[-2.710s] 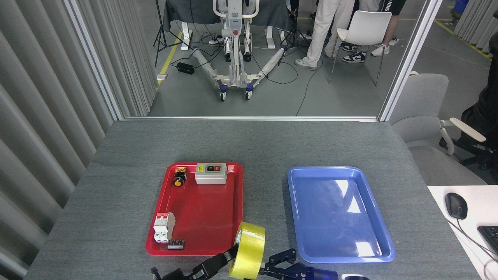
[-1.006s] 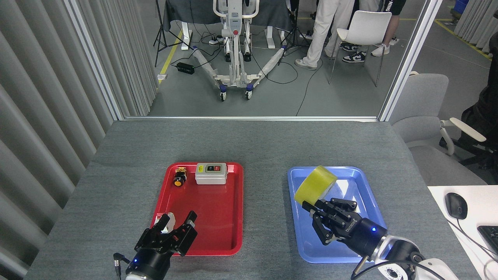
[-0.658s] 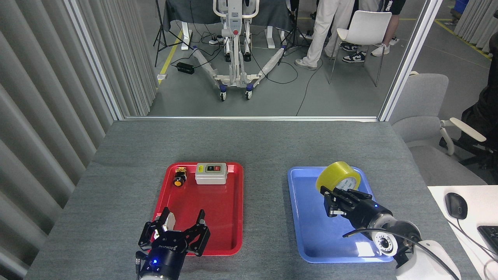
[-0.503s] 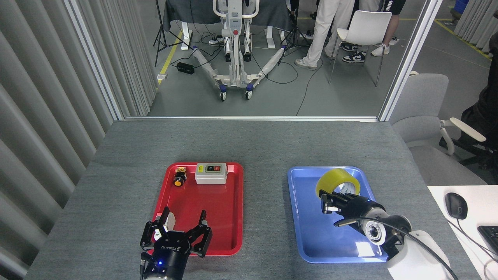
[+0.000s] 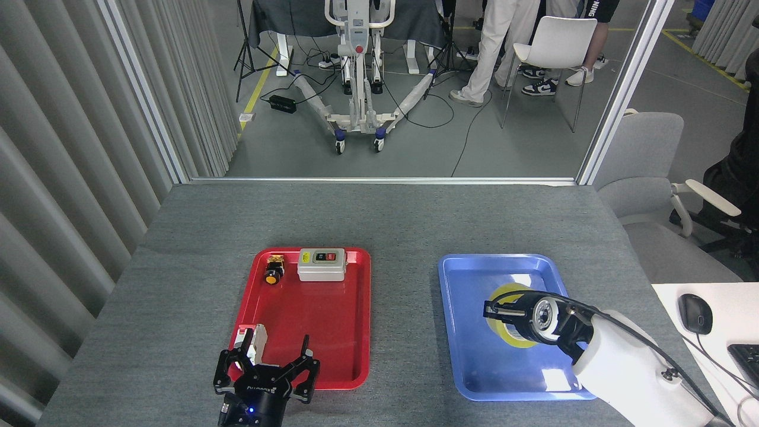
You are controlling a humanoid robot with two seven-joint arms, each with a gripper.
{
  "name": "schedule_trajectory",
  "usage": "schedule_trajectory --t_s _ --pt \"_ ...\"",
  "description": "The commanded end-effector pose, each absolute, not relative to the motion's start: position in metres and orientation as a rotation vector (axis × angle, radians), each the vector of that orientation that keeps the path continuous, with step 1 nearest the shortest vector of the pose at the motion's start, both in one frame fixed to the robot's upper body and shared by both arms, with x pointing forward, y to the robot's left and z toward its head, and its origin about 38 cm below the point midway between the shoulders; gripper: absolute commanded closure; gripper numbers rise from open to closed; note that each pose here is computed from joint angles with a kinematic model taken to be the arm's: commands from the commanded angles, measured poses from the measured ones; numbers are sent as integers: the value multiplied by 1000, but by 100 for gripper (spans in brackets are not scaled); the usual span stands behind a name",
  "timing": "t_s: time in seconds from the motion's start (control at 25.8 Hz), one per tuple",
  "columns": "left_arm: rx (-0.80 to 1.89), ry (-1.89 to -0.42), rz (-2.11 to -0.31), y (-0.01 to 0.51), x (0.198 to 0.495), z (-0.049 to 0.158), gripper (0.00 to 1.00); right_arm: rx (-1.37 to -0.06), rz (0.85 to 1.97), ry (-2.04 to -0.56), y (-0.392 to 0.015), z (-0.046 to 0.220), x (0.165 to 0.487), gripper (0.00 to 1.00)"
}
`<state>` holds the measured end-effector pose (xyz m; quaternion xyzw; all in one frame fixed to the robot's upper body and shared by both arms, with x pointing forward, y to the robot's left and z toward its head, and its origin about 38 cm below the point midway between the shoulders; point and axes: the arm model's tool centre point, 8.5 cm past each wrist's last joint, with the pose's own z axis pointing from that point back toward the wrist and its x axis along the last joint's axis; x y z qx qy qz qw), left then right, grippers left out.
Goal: Place and move tape with both arms
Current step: 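Lower the tape flat into the blue tray and open the right gripper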
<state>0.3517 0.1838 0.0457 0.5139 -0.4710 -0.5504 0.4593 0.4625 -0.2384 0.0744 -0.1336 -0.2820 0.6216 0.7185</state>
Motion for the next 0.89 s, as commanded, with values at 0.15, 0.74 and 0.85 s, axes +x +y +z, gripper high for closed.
schedule_trajectory --t_s 0.15,0.74,0.85 --pt "1206 -1275 -1403 169 351 56 0 -283 1313 -561 -246 71 486 82" --pt "1343 -1239 -1181 202 352 65 0 -282 1330 -564 -241 62 506 56" --pt "1331 -1254 -1199 205 352 64 0 -276 1340 -566 -235 59 504 45"
